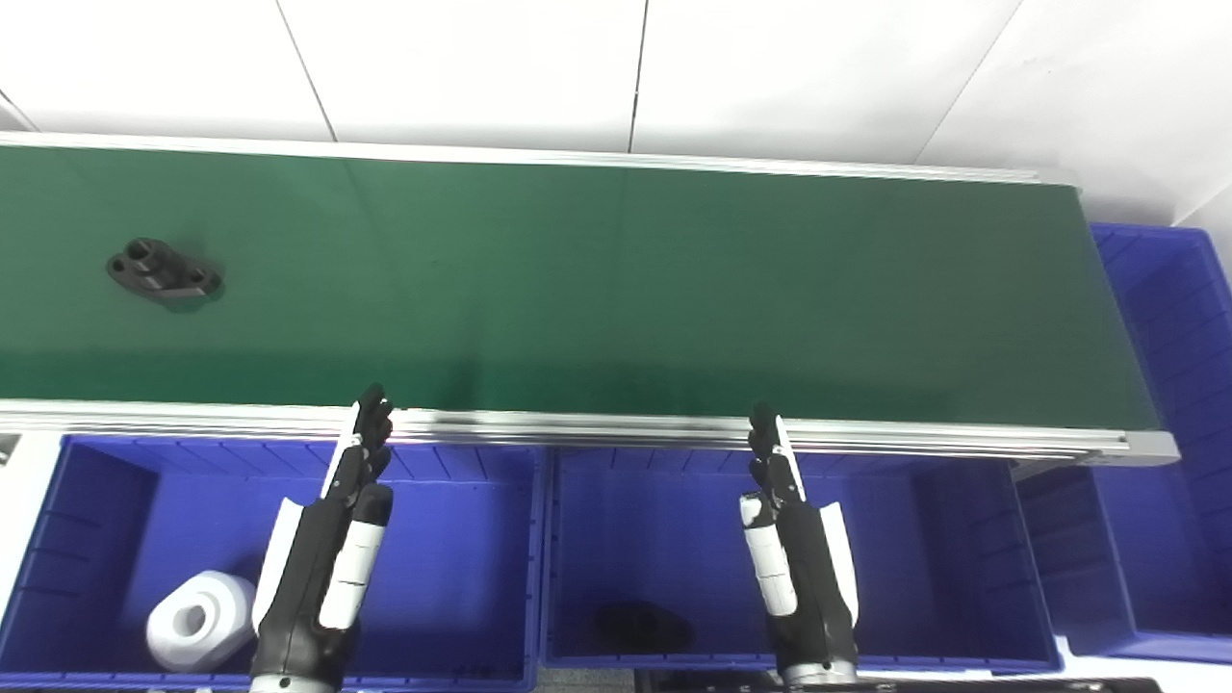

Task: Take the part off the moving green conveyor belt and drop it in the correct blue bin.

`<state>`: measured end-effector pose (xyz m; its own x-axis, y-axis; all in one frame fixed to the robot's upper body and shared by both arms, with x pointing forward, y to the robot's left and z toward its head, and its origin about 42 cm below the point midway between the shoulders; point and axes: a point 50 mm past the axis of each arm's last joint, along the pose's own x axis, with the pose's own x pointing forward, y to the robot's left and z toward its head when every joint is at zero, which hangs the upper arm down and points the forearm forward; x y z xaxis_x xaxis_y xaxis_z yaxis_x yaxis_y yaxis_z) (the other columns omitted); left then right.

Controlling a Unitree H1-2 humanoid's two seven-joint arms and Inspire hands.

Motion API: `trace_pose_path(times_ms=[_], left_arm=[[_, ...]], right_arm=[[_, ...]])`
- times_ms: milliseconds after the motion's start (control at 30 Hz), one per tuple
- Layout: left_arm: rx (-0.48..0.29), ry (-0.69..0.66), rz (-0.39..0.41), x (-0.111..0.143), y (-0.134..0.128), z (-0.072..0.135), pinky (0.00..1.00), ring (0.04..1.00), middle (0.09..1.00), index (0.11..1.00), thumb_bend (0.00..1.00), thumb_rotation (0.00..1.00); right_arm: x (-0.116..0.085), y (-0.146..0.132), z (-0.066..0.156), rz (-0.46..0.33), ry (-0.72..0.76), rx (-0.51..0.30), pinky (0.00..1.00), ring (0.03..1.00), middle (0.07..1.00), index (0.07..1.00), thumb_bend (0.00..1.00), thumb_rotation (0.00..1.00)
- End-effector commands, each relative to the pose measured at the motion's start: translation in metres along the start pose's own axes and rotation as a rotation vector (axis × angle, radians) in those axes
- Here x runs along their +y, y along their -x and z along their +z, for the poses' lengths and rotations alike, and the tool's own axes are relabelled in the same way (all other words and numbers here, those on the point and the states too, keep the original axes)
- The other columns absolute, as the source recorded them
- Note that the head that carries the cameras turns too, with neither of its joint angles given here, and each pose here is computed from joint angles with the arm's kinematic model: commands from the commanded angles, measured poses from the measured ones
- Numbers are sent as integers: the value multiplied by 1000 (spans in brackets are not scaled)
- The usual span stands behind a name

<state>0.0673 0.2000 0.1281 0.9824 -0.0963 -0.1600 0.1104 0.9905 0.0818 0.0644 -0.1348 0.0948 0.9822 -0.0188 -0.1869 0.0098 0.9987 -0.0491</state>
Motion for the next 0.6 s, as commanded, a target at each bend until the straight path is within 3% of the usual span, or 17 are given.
trace_pose_path(times_ms=[0,567], left_arm=[[-65,1,10,1,0,13,1000,1000,1000,1000,631,1000],[-67,-7,9,1,-1,12,1000,1000,1000,1000,626,1000]], right_arm=[[71,6,29,57,-207,-67,1000,1000,990,992,868,1000],[71,6,29,54,-208,-64,1000,1000,983,987,861,1000]])
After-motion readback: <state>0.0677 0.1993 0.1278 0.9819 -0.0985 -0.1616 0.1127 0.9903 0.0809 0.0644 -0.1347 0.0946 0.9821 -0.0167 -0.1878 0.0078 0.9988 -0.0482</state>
